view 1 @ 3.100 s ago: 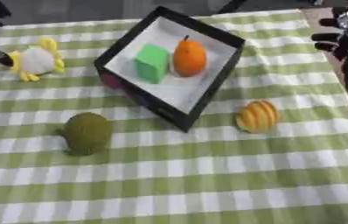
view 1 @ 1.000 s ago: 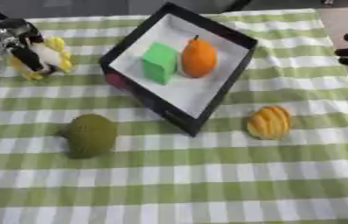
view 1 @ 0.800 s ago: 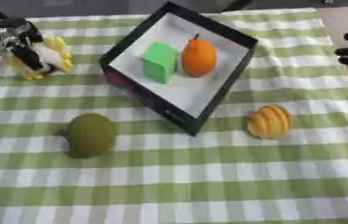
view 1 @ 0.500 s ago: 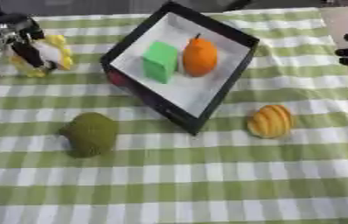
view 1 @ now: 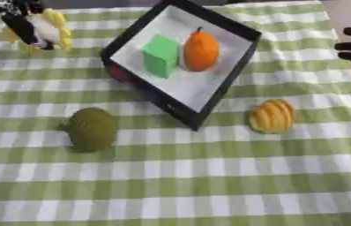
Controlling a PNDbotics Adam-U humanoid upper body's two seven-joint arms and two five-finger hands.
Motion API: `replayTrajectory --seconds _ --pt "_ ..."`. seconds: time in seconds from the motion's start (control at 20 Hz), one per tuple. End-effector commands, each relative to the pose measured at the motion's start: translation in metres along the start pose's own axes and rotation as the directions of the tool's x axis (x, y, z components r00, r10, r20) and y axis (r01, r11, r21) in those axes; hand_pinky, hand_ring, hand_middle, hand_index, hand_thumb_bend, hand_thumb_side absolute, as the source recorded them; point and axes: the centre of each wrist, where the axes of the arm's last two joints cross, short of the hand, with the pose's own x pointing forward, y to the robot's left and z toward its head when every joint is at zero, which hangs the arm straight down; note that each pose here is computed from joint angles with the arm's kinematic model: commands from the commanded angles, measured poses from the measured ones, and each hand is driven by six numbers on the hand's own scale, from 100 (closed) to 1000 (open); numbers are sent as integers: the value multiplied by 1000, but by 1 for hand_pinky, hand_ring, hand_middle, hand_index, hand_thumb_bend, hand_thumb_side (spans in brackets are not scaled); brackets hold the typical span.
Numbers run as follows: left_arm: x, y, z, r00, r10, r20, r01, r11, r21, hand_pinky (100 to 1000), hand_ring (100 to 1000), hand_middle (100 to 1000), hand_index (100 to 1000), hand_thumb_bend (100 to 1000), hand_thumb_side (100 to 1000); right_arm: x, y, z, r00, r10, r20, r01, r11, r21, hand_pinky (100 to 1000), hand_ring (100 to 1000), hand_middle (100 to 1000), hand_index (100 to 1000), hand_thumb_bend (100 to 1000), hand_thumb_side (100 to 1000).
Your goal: Pick up objects on the table and place them in the box.
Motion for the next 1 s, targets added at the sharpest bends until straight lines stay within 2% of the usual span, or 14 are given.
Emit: replayTrajectory --seconds 0.05,0.3,0.65,1.0 --pt "-1 35 18 999 -48 18 47 997 69 661 609 538 587 575 100 10 -10 -3 999 27 32 -27 1000 -10 781 704 755 892 100 741" --pt "30 54 26 984 -120 132 107 989 101 665 611 542 591 576 100 11 -10 -4 999 25 37 -25 1000 -7 781 704 755 891 100 736" --pt "95 72 27 929 -195 313 175 980 92 665 612 543 591 570 100 15 -7 -6 999 17 49 -17 1000 5 781 704 754 891 100 731" --pt "145 73 19 882 -226 414 209 974 87 665 610 542 592 564 100 18 -4 -9 998 11 58 -11 1000 8 781 706 754 892 100 726"
